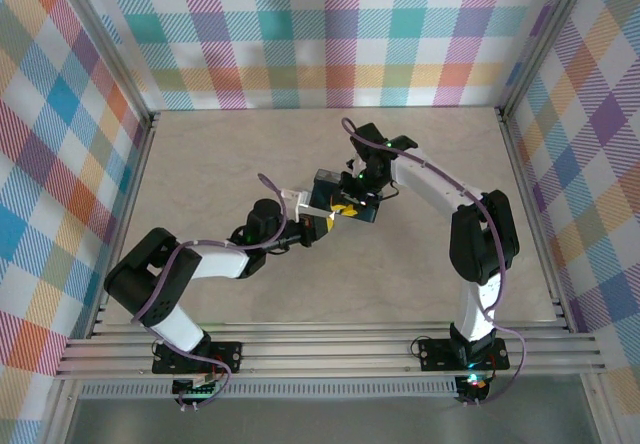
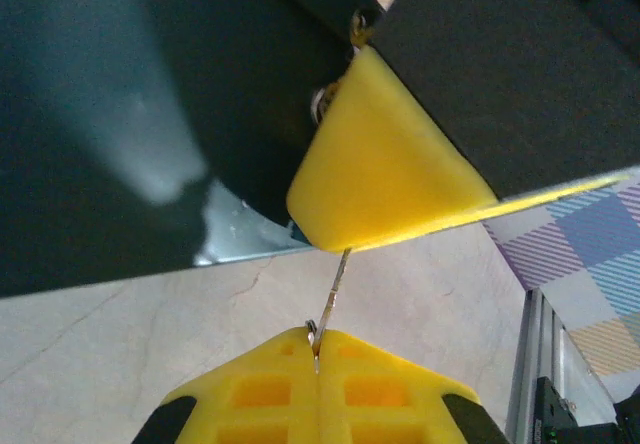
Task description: Unlock the padlock with the key
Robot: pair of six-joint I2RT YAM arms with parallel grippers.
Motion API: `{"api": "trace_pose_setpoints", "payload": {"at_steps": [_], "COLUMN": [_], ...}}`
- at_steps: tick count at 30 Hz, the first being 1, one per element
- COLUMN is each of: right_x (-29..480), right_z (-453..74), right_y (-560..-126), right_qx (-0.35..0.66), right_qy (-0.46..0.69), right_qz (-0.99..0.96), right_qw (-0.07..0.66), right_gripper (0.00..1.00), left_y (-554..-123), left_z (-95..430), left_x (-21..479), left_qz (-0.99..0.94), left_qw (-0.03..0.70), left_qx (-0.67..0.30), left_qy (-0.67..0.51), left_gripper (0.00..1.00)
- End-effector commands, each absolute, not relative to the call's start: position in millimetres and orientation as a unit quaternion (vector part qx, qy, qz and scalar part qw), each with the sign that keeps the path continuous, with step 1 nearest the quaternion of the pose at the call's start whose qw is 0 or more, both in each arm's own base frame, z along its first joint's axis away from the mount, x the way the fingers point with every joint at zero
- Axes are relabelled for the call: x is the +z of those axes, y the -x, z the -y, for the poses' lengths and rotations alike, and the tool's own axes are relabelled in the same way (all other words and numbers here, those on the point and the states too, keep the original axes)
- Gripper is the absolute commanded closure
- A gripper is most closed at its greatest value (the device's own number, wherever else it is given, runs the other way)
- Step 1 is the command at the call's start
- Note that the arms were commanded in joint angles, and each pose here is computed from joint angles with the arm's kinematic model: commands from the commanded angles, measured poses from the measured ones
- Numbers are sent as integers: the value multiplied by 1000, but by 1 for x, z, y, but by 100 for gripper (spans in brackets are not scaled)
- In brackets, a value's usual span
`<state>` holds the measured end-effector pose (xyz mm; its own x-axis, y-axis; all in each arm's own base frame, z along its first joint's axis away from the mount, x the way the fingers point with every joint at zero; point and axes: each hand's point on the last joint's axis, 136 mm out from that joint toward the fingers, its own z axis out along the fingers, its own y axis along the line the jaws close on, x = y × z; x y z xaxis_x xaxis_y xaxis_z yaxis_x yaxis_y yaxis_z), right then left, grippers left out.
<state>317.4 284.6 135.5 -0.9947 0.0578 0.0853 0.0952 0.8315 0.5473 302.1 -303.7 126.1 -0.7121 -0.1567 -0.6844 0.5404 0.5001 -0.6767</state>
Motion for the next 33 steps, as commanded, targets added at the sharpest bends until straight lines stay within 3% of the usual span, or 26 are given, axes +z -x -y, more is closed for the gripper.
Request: {"api": "trace_pose_setpoints", "payload": {"at_steps": [1, 33], "right_x": [148, 147], "right_z": [-291, -291], "right_y": [-321, -318], "right_qx": [-310, -322], "right_qy": [24, 25], "right_qz": [950, 946], "right_qw": [30, 38], "right_gripper": [100, 100], "left_y": [-303, -310], "left_z": [303, 304], "left_x": [126, 123], "left_qz": [-779, -776], "left_qw": [360, 357], "left_qx": [-497, -509], "left_qy": [-124, -109], "left_gripper": [100, 100]}}
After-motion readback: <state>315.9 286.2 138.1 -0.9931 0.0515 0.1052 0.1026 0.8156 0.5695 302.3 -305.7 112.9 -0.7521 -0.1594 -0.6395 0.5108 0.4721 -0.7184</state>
